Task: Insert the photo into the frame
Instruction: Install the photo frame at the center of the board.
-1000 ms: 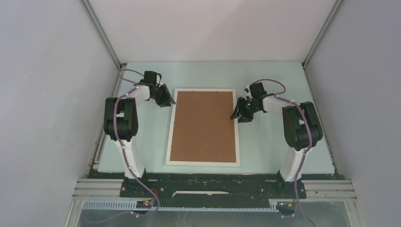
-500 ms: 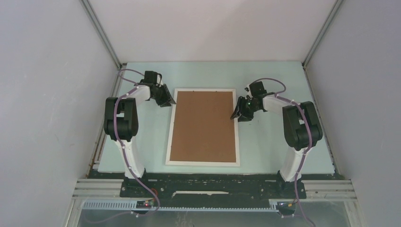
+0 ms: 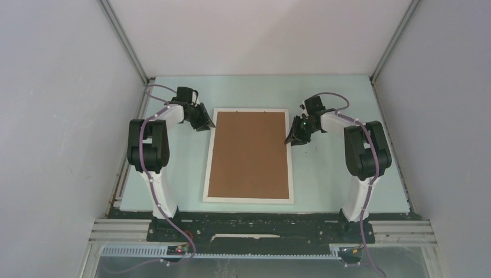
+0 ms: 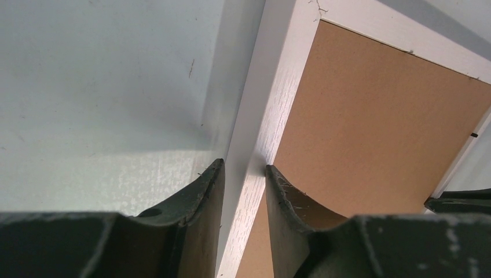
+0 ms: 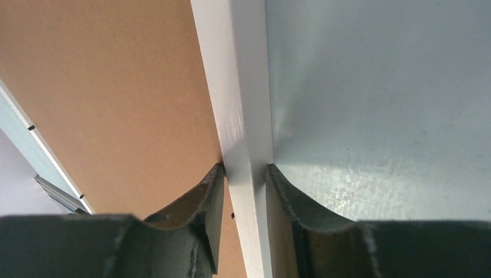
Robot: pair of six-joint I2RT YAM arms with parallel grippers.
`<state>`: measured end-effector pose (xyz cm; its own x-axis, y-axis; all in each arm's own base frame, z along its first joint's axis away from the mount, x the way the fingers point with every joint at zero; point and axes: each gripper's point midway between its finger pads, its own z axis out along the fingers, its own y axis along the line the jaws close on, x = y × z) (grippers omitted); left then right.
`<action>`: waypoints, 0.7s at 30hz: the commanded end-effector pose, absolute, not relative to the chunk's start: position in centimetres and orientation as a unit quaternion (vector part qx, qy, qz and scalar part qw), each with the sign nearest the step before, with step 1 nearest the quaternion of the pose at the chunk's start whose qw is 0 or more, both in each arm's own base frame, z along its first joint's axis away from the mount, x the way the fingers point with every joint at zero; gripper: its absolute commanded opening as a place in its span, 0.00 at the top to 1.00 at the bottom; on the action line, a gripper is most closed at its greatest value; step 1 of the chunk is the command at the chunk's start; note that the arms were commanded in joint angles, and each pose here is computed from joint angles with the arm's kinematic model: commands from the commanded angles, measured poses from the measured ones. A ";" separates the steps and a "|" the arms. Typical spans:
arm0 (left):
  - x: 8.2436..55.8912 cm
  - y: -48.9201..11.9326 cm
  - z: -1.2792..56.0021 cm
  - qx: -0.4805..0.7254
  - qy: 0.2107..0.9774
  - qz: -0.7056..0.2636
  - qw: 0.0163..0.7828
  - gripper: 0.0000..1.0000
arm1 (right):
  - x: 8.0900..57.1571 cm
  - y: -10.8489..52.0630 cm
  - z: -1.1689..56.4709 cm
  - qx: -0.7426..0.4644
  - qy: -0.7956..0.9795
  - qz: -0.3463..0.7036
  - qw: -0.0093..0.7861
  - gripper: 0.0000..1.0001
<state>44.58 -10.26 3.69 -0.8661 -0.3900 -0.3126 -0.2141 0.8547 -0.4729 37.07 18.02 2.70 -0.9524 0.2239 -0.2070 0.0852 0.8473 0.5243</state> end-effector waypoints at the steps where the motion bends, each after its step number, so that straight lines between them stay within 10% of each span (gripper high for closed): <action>1: 45.2 -11.7 5.2 -0.142 0.936 -0.236 0.217 0.62 | 37.9 18.6 2.4 0.064 0.962 0.229 0.135 0.66; 9: 45.0 -11.6 5.5 -0.140 0.937 -0.234 0.217 0.58 | 37.7 18.3 1.6 0.067 0.969 0.202 0.122 1.00; 21: 45.0 -12.0 5.7 -0.122 0.944 -0.210 0.225 0.54 | 37.7 18.8 1.6 0.057 0.968 0.215 0.119 1.00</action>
<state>44.46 -10.03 3.53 -0.8661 -0.3780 -0.3271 -0.2140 0.8718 -0.4406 37.21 17.80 2.82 -0.9617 0.1943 -0.1931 0.0923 0.8936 0.4392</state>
